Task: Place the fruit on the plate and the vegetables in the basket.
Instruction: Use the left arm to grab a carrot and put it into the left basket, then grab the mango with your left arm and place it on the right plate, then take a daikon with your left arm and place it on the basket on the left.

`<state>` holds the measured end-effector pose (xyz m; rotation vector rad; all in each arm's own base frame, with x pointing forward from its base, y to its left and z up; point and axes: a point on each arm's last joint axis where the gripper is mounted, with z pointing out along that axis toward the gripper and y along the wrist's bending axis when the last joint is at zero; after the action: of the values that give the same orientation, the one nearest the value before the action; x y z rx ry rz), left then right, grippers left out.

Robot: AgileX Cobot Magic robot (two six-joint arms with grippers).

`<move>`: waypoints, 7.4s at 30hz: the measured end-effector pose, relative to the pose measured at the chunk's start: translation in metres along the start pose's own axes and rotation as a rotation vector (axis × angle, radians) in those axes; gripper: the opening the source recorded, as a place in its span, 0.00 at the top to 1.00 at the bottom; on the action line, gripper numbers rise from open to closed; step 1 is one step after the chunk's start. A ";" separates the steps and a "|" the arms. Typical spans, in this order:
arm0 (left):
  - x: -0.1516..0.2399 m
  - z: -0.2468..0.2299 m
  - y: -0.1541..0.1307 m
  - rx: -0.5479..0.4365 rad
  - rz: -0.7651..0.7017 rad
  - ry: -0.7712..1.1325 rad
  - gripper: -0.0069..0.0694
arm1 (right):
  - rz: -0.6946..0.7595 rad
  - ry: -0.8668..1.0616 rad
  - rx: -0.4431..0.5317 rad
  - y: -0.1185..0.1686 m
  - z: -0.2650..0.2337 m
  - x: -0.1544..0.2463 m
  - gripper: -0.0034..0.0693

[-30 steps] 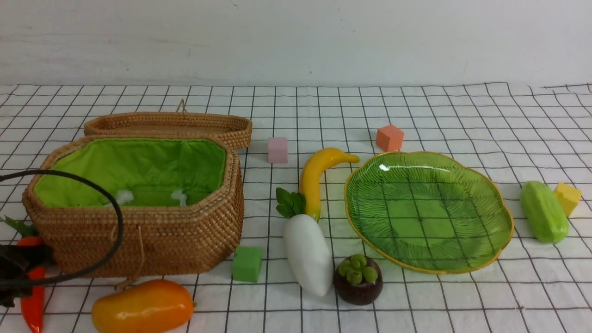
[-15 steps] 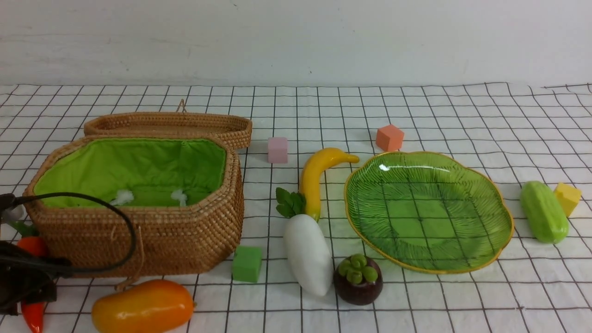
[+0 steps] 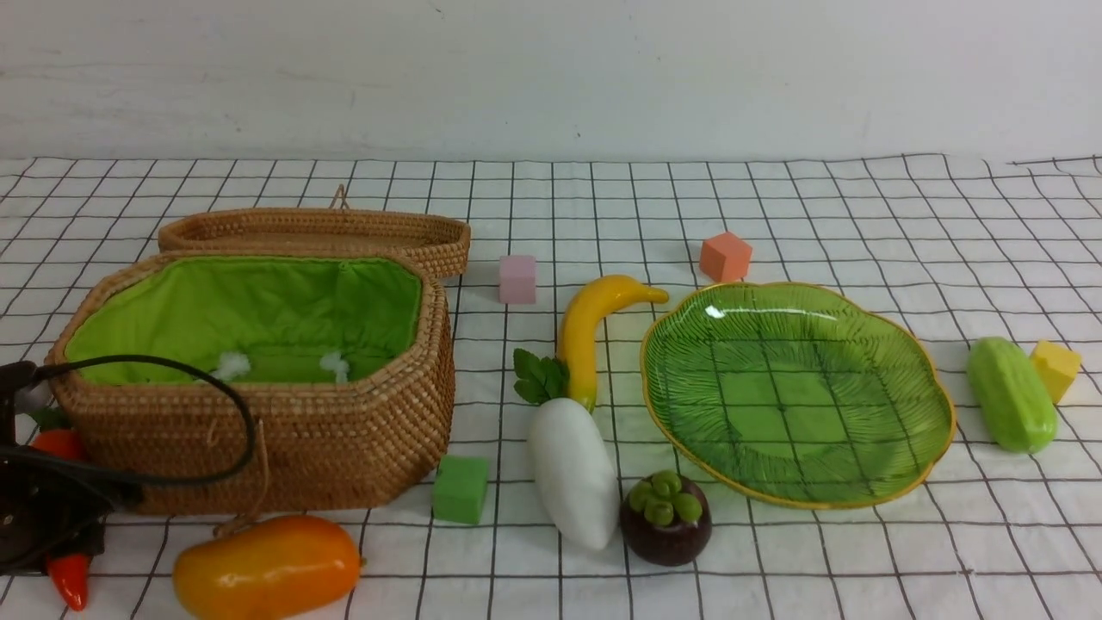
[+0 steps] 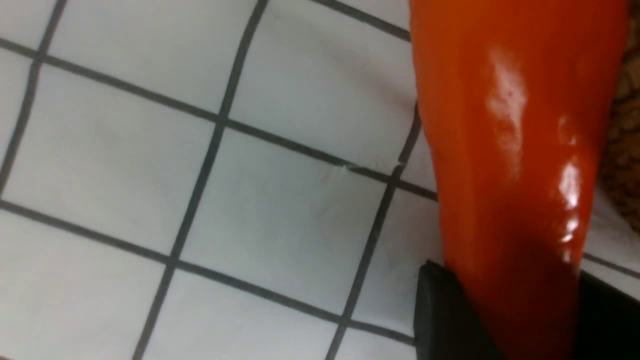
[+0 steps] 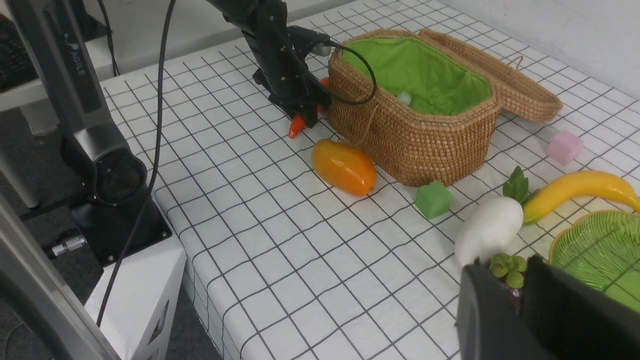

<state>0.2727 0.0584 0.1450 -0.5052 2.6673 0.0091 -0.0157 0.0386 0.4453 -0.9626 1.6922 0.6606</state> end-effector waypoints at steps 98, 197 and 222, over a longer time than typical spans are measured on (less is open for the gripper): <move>0.090 -0.094 -0.121 0.057 1.357 -0.115 0.09 | 0.032 0.051 0.094 -0.009 -0.001 0.005 0.69; 0.055 -0.208 -0.321 0.330 0.782 0.132 0.93 | 0.343 0.130 0.429 -0.035 -0.009 0.018 0.66; 0.040 -0.035 -0.338 0.219 0.420 0.124 0.24 | 0.290 0.153 0.375 -0.031 -0.007 0.018 0.66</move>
<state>0.3437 -0.2741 0.1844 0.1302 2.7990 -0.1934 0.0041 0.0113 0.4312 -0.5176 2.0248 0.4378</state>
